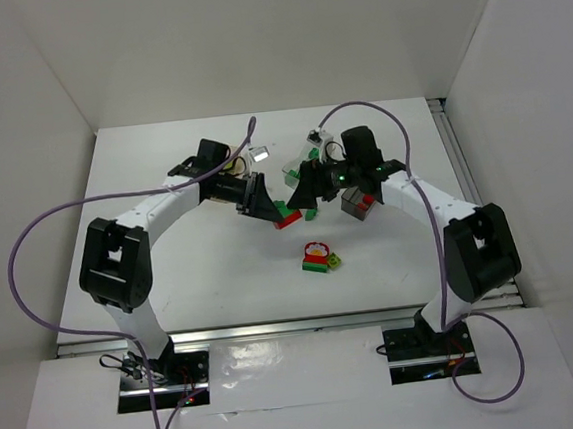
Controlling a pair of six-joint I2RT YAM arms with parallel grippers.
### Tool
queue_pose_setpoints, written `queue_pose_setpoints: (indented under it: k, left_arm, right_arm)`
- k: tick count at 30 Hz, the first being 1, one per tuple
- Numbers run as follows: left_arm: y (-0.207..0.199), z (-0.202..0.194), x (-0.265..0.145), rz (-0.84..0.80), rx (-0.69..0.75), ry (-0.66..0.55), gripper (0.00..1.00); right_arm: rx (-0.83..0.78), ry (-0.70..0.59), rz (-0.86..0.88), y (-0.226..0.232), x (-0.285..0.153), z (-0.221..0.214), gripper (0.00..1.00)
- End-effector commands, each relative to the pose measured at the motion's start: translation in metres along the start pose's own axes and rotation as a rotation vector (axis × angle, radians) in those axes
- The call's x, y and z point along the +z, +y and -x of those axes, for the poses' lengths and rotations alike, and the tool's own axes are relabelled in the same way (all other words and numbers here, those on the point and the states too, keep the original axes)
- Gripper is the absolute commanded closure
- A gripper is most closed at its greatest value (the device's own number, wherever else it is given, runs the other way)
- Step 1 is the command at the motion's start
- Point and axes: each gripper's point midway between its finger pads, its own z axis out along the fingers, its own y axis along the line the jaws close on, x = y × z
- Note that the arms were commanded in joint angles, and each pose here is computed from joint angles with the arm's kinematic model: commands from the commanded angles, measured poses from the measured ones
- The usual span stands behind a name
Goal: Sort the legos into containers by color
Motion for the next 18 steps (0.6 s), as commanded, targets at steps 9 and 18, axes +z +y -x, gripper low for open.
queue_pose_setpoints:
  k: [9, 18]
  left_arm:
    - [-0.035, 0.012, -0.012, -0.079, 0.159, -0.02, 1.0]
    - [-0.043, 0.013, -0.013, -0.093, 0.203, -0.014, 1.0]
  right_arm:
    - [-0.058, 0.042, 0.331, 0.049, 0.006, -0.007, 0.31]
    - [-0.049, 0.03, 0.466, 0.067, 0.001, -0.007, 0.58]
